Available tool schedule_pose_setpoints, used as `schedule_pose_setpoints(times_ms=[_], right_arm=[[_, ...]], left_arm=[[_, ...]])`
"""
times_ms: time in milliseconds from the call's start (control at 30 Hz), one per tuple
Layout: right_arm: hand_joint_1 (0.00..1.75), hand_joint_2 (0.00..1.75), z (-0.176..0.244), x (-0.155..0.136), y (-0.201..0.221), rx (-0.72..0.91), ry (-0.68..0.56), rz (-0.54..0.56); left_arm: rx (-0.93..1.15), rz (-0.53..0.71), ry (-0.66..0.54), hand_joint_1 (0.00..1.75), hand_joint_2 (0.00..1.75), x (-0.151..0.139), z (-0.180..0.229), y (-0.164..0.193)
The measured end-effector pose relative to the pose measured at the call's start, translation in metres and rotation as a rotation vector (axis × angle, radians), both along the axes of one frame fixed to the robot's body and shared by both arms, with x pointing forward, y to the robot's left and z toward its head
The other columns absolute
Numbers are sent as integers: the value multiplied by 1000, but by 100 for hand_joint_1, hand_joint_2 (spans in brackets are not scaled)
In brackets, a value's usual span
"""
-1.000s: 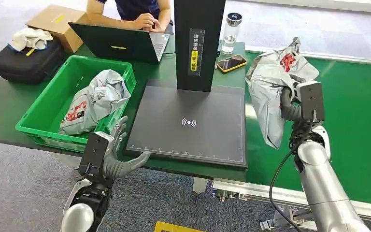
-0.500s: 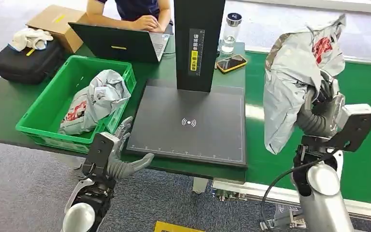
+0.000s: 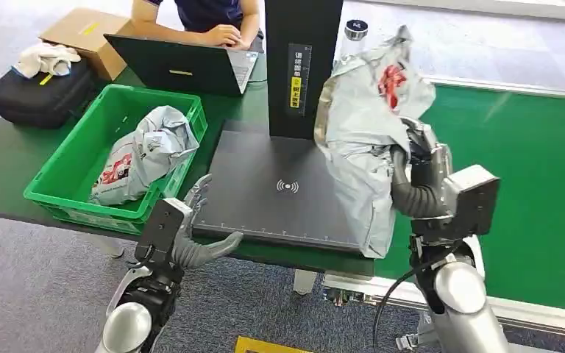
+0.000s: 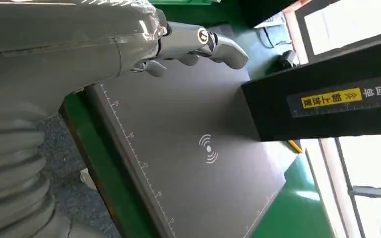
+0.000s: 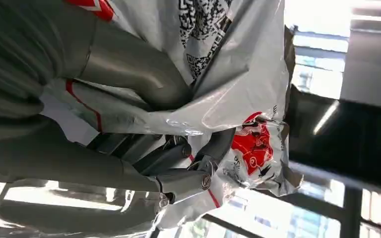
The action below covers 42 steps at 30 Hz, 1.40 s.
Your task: Moved the parcel from conveyor to table for the left to box.
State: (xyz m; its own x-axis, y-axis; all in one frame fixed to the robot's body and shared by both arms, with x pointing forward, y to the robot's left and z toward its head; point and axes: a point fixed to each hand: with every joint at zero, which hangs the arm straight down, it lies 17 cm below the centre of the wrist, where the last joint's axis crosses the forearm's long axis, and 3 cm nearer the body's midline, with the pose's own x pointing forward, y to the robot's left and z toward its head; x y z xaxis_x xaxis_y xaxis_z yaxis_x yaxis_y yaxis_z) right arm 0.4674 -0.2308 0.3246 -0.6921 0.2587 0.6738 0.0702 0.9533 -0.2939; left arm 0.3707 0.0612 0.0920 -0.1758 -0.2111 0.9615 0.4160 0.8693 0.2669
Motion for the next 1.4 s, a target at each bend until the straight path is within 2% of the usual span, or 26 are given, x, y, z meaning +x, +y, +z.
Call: schedule_pose_setpoints(times_ms=[100,300,567,833,1033,1400], right_arm=[[175,175,-18,12,18,-68,80,50],[175,175,-42,35,24,-162,182,76],[175,175,-68,81,12,-295,336,61],[175,175,-69,121,2,-373,406,36],[175,175,-78,131,11,-409,446,54],[175,175,-107,124,63,-463,509,175]], left_arm=[[2,-22,5,0,175,-3,-2,-5],[10,-50,6,0,175,-1,-2,-11],[18,-66,17,0,175,-3,-5,-14],[16,-56,21,0,175,-4,-7,-12],[14,-46,22,0,175,-4,-8,-11],[13,-43,18,0,175,-2,-6,-11]])
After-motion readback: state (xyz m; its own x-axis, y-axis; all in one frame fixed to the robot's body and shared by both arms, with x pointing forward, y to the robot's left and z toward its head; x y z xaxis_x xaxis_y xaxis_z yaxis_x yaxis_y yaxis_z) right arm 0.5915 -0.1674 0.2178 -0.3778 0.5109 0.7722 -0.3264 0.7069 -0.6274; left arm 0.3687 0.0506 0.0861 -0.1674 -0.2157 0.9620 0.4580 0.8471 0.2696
